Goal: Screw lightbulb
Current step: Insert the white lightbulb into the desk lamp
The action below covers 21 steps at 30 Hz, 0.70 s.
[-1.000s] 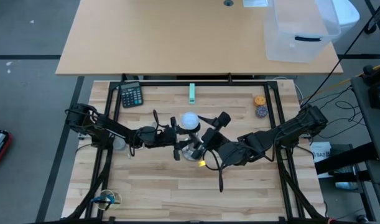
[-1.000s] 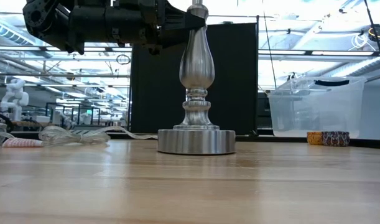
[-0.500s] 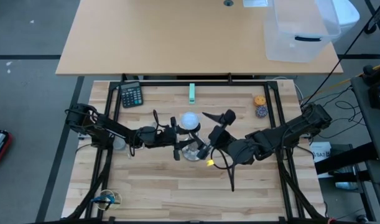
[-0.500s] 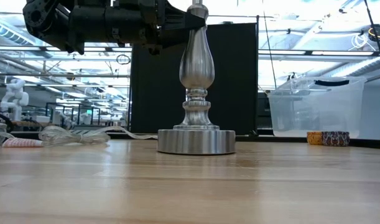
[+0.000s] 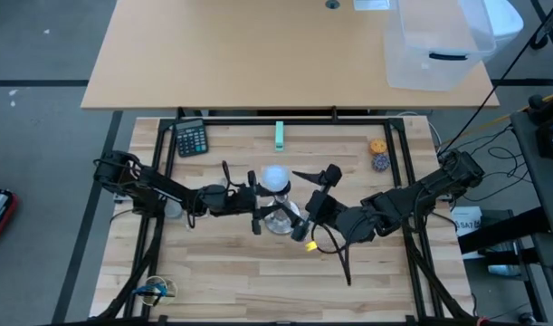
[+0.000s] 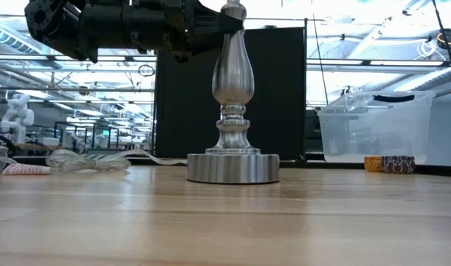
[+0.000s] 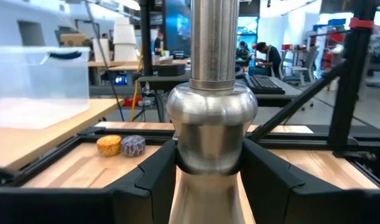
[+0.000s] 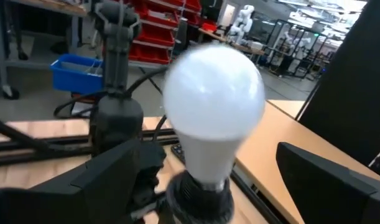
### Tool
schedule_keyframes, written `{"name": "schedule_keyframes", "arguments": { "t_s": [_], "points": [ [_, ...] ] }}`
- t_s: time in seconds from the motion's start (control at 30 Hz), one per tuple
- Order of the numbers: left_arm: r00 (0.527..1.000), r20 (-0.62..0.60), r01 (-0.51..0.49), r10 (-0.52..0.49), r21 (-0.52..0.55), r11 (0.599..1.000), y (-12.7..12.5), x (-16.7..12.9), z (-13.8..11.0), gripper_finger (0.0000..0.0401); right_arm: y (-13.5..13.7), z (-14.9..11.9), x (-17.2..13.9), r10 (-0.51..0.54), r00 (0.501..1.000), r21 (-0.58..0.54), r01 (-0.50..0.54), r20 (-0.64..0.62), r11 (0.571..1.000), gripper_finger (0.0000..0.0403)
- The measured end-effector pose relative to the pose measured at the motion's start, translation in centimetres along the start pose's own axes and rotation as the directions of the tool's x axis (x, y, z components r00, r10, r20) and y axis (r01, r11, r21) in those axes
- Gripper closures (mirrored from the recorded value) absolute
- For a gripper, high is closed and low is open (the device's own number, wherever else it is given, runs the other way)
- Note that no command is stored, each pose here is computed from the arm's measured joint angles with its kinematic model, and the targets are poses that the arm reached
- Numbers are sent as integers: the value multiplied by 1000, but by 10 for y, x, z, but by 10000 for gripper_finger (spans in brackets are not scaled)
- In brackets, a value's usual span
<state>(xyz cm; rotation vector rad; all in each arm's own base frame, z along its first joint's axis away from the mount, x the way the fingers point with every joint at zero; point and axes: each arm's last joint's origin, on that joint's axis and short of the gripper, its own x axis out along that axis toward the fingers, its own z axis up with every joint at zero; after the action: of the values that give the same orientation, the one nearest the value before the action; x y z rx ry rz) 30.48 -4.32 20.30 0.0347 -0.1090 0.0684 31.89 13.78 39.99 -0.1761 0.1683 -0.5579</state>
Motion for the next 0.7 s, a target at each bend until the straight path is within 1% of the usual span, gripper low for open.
{"name": "schedule_keyframes", "arguments": {
  "t_s": [0.13, 0.23, 0.4, 0.7],
  "points": [
    [1000, -11, 28, -27, 36, 999, -7, -3, 3, 238, 1, -6, -5, 11, 999, -6, -11, -41, 1000, 41],
    [999, -13, 36, -35, 40, 999, -10, -4, 3, 238, 0, -10, -6, 7, 998, 0, -7, -65, 1000, 41],
    [1000, -16, 18, -18, 23, 1000, -6, -3, 3, 238, 0, -10, -6, 7, 998, 10, -7, -65, 1000, 41],
    [1000, -21, -1, 1, 5, 1000, -1, -2, 2, 238, 1, -10, -7, 13, 998, -20, -14, -65, 1000, 41]
  ]
}}
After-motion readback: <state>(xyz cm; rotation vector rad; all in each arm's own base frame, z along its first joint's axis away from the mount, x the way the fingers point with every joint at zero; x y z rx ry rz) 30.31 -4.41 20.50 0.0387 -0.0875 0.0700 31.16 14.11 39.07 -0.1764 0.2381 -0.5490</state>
